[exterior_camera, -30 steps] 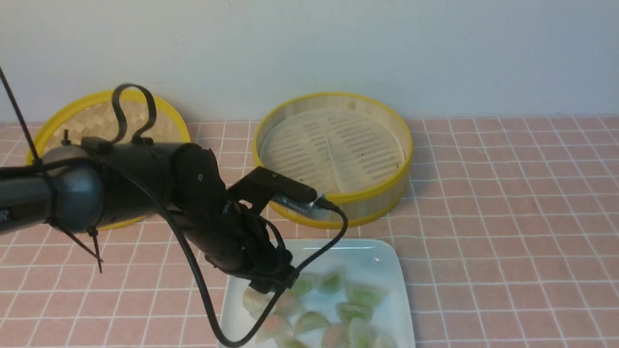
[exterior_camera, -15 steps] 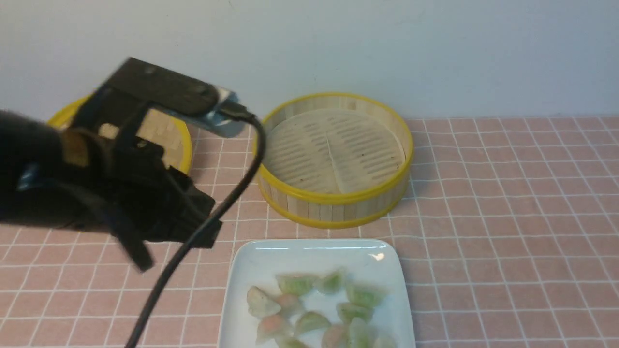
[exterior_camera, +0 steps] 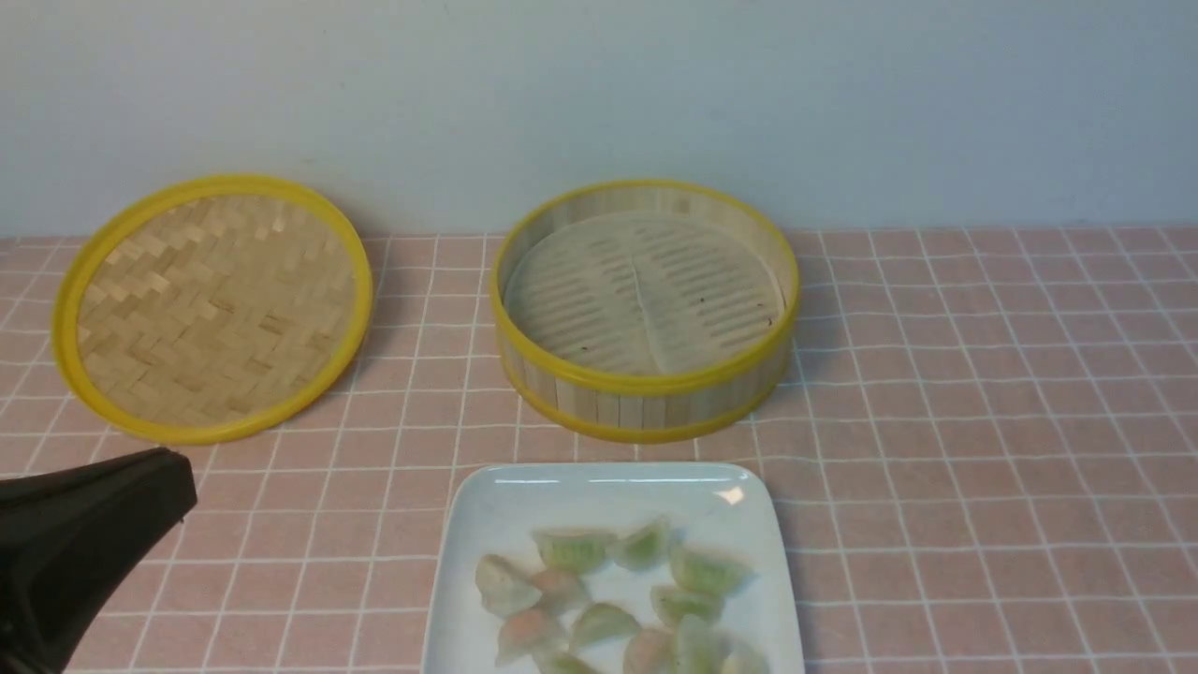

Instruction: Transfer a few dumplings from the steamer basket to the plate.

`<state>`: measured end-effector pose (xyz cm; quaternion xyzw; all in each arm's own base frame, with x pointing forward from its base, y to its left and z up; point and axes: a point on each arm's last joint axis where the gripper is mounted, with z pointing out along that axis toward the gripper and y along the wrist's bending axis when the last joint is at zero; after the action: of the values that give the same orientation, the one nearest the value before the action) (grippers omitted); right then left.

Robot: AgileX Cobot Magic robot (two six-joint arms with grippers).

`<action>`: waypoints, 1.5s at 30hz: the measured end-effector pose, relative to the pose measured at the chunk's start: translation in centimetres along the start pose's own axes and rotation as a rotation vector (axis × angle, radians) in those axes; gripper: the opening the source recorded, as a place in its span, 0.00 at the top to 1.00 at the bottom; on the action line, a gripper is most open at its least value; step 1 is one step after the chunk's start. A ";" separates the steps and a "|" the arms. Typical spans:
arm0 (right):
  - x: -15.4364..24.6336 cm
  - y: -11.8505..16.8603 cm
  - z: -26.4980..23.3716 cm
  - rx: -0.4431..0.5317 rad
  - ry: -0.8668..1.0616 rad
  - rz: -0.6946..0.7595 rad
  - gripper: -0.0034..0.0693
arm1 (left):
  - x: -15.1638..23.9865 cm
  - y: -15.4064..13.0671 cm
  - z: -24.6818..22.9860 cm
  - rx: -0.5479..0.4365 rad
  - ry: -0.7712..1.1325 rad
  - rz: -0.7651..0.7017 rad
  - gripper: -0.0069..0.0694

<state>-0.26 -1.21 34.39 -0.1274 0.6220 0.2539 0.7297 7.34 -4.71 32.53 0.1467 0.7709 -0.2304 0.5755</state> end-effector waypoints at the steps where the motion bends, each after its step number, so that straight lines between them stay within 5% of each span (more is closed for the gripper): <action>1: 0.0 0.0 0.0 0.000 -0.001 0.000 0.97 | 0.0 0.0 0.0 0.000 -0.001 -0.001 0.92; 20: 0.0 0.0 0.0 0.000 -0.001 0.000 0.97 | 0.2 0.4 0.1 -0.031 -0.015 0.060 0.92; 36: 0.0 0.0 0.0 0.000 -0.001 0.003 0.97 | 13.8 5.1 -0.9 -0.492 -0.006 0.023 0.92; 45: 0.0 0.0 0.0 0.000 -0.001 0.003 0.97 | 15.3 5.6 -0.5 -0.510 0.030 0.024 0.92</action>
<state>-0.26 -1.20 34.40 -0.1264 0.6216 0.2552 0.7297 5.21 -0.31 17.01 0.0095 0.8107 -0.0195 0.5850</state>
